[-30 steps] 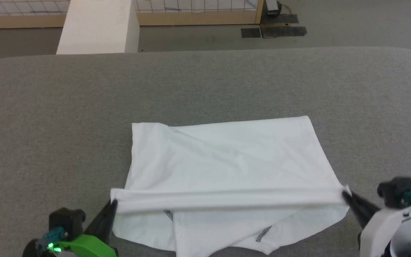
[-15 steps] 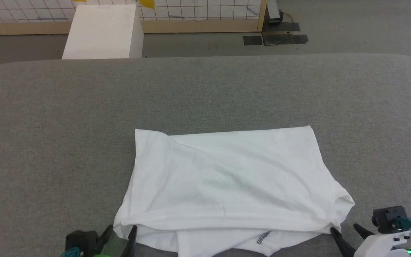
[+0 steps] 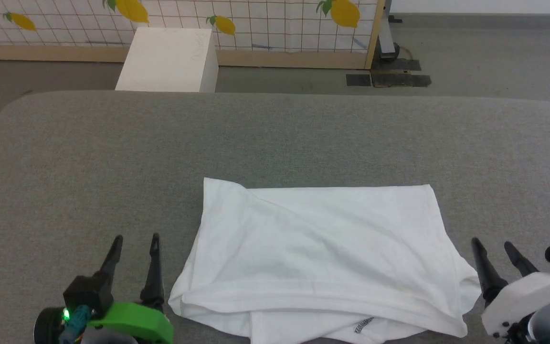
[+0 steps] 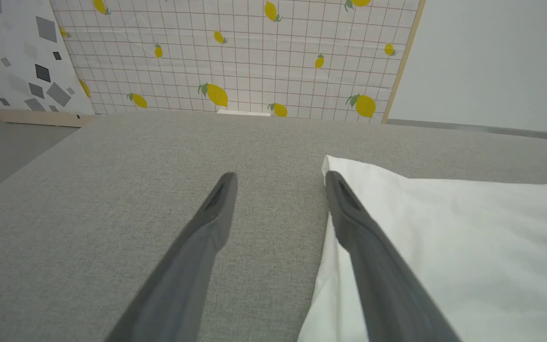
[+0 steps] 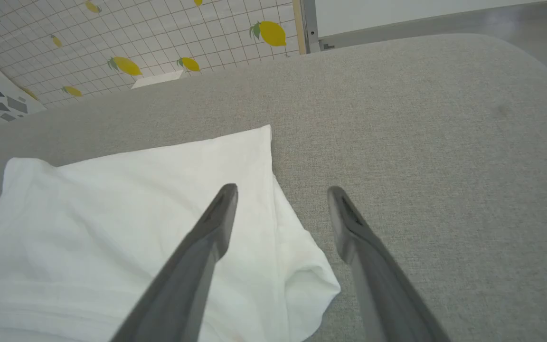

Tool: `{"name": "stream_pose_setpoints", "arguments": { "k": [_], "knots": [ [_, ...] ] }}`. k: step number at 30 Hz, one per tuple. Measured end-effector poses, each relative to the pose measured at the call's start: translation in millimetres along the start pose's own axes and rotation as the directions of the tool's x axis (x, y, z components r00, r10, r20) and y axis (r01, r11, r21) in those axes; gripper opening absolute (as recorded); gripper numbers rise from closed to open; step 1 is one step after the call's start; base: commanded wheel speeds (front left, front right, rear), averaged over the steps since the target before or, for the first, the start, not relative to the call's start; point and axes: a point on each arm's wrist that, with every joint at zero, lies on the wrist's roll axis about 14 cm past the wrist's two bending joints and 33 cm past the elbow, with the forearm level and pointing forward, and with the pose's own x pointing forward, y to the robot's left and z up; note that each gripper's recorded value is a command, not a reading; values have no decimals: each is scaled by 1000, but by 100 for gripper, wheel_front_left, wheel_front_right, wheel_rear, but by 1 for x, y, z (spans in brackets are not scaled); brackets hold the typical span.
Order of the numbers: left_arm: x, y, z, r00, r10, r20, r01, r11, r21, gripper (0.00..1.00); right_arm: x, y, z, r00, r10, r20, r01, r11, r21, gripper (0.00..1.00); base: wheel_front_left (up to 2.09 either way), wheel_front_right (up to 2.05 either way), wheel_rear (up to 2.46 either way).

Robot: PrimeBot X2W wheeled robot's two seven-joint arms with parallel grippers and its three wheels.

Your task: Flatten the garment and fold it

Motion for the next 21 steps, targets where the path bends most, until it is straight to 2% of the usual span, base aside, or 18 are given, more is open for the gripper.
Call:
{"name": "stream_pose_setpoints", "arguments": {
  "k": [5, 8, 10, 17, 18, 19, 20, 21],
  "knots": [
    [20, -2, 10, 999, -11, 38, 11, 1000, 15, 100, 21, -8, -4, 998, -33, -61, 35, 999, 29, 100, 0, 0, 0],
    [29, -4, 14, 998, -8, 56, 7, 1000, 15, 100, 32, -11, -28, 984, -38, -174, 49, 997, 61, 100, 0, 0, 0],
    [37, -4, 20, 997, -2, 78, 1, 1000, 9, 100, 42, -3, -57, 953, -17, -302, 40, 997, 71, 100, 0, 0, 0],
    [36, -6, 14, 998, -9, 65, 9, 1000, 9, 100, 45, 6, -84, 891, 4, -455, 22, 998, 52, 100, 0, 0, 0],
    [36, -7, 13, 998, -13, 62, 13, 1000, 8, 100, 45, 6, -85, 883, 7, -468, 20, 998, 53, 82, 0, 0, 0],
    [36, -7, 13, 998, -13, 60, 13, 1000, 9, 100, 45, 7, -85, 878, 8, -479, 17, 999, 49, 45, 0, 0, 0],
    [36, -7, 12, 998, -14, 59, 13, 1000, 9, 100, 45, 6, -85, 875, 8, -484, 16, 999, 46, 30, 0, 0, 0],
    [35, -7, 12, 998, -12, 58, 12, 1000, 6, 100, 45, 6, -85, 873, 8, -487, 16, 999, 46, 10, 0, 0, 0]
  ]
}}
